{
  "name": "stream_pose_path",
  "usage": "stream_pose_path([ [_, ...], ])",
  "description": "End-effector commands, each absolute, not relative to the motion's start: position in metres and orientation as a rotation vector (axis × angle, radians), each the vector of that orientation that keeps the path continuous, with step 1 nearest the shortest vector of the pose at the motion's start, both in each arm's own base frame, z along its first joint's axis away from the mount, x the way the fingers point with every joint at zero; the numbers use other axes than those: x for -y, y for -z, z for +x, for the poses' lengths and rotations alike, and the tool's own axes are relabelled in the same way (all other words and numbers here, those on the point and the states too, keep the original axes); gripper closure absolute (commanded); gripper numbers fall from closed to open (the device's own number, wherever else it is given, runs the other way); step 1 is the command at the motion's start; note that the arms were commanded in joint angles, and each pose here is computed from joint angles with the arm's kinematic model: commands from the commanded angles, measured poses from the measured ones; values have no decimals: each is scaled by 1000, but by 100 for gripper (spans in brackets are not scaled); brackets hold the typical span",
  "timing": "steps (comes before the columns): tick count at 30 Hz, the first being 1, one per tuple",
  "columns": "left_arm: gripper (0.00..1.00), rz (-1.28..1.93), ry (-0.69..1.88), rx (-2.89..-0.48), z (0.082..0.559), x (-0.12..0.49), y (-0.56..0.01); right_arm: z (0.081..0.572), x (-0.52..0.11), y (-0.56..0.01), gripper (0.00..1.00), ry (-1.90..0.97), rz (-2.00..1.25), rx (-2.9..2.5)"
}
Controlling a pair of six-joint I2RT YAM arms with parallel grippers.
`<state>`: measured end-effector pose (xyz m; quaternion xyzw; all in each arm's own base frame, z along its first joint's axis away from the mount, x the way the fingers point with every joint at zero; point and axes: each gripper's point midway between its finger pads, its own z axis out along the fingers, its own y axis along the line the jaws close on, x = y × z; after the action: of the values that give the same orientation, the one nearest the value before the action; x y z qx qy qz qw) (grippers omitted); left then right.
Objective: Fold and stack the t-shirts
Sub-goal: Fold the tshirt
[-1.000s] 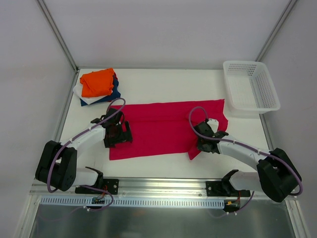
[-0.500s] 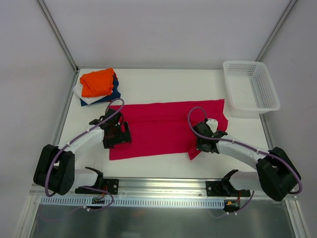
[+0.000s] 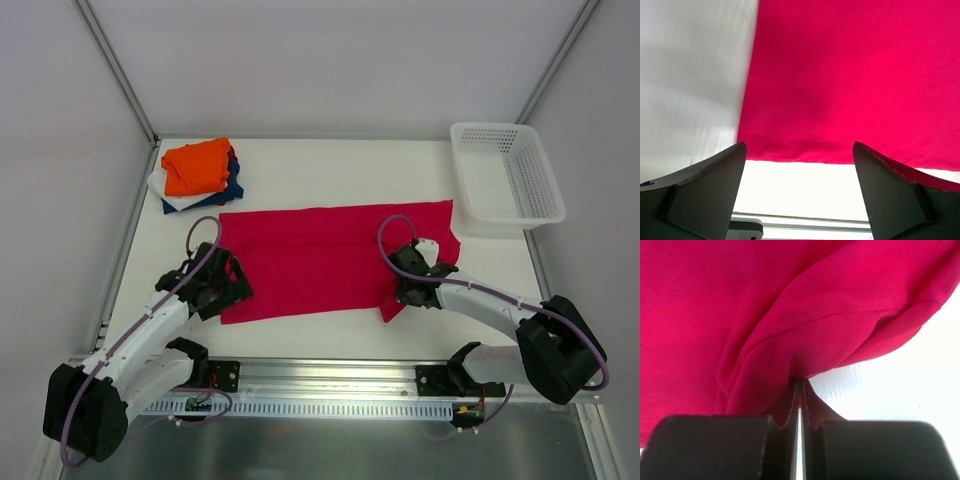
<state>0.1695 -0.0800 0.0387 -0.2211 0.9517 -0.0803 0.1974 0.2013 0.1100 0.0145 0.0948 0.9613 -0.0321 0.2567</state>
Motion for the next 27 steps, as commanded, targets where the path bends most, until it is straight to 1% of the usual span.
stream_pose_path([
  [1, 12, -706, 151, -2620, 165, 68, -49, 188, -111, -2, 100, 104, 213, -2682],
  [5, 12, -728, 85, -2636, 164, 62, -54, 187, -117, 0, 100, 79, 203, -2693],
  [12, 12, -815, -29, -2688, 147, 55, -32, 187, -117, 1, 100, 70, 209, -2694],
  [16, 16, -860, -89, -2718, 132, 48, -16, 186, -117, 1, 100, 69, 207, -2695],
  [19, 18, -863, -81, -2704, 131, 47, -11, 187, -119, 0, 100, 59, 208, -2692],
  [22, 23, -854, -34, -2696, 134, 52, -10, 189, -120, -3, 100, 47, 203, -2687],
  [24, 29, -854, -34, -2701, 134, 53, -9, 189, -121, -6, 100, 39, 202, -2681],
  [27, 36, -855, -29, -2706, 136, 55, -6, 190, -121, -8, 100, 33, 208, -2672],
])
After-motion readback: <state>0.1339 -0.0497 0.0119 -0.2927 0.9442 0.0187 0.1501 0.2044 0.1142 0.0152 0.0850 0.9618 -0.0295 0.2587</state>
